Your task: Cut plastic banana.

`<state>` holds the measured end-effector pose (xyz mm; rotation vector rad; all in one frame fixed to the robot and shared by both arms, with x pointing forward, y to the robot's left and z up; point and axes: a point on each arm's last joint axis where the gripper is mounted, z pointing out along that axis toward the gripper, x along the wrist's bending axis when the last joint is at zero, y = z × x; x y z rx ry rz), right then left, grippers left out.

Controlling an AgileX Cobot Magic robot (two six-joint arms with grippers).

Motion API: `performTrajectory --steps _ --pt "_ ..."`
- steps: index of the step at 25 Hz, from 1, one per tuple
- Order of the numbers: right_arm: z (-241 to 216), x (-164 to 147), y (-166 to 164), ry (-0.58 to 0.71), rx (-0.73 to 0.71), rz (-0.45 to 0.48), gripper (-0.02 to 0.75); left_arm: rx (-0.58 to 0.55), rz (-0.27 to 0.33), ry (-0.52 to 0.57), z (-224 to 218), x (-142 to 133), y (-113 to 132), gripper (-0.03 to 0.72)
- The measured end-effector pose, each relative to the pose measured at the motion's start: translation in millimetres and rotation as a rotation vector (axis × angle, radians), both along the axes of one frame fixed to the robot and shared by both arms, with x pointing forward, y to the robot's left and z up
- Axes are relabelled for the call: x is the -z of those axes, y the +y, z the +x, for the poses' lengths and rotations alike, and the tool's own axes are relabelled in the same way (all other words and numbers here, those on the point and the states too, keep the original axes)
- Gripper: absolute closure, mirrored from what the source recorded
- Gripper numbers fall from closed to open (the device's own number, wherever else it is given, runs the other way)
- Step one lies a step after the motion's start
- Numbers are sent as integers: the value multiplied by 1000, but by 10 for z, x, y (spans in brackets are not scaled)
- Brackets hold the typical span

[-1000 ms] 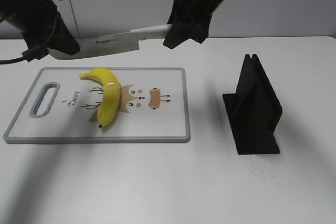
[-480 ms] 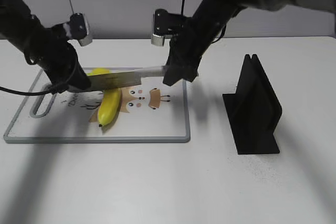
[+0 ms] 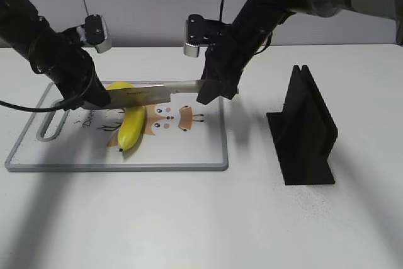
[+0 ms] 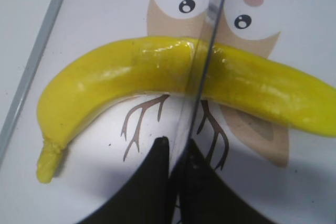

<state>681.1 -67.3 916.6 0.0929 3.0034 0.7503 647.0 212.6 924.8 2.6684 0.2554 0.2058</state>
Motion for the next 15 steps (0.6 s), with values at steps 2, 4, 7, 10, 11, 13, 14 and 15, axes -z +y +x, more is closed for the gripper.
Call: performTrajectory --steps 2,4,7,10,11,13,14,15 --pt "-4 -9 -1 1 -2 0 572 0 -1 -7 -4 -31 1 659" --pt "-13 -60 2 -4 -4 3 572 0 0 -18 -22 -74 0 659" --pt "-50 -179 1 -8 -15 -3 572 11 5 -34 -76 -182 -5 659" --pt "-84 -428 -11 -49 -20 9 573 15 1 -97 -134 -468 1 659" --pt "-95 -532 -15 -66 -22 16 573 17 -2 -127 -162 -596 5 659" --pt "-115 -676 -21 -82 -32 23 573 20 -7 -156 -202 -739 8 660" --pt "-124 -720 -23 -81 -38 23 573 24 -9 -165 -223 -796 9 660" --pt "-128 -748 -23 -79 -42 23 573 26 -14 -169 -241 -838 8 660"
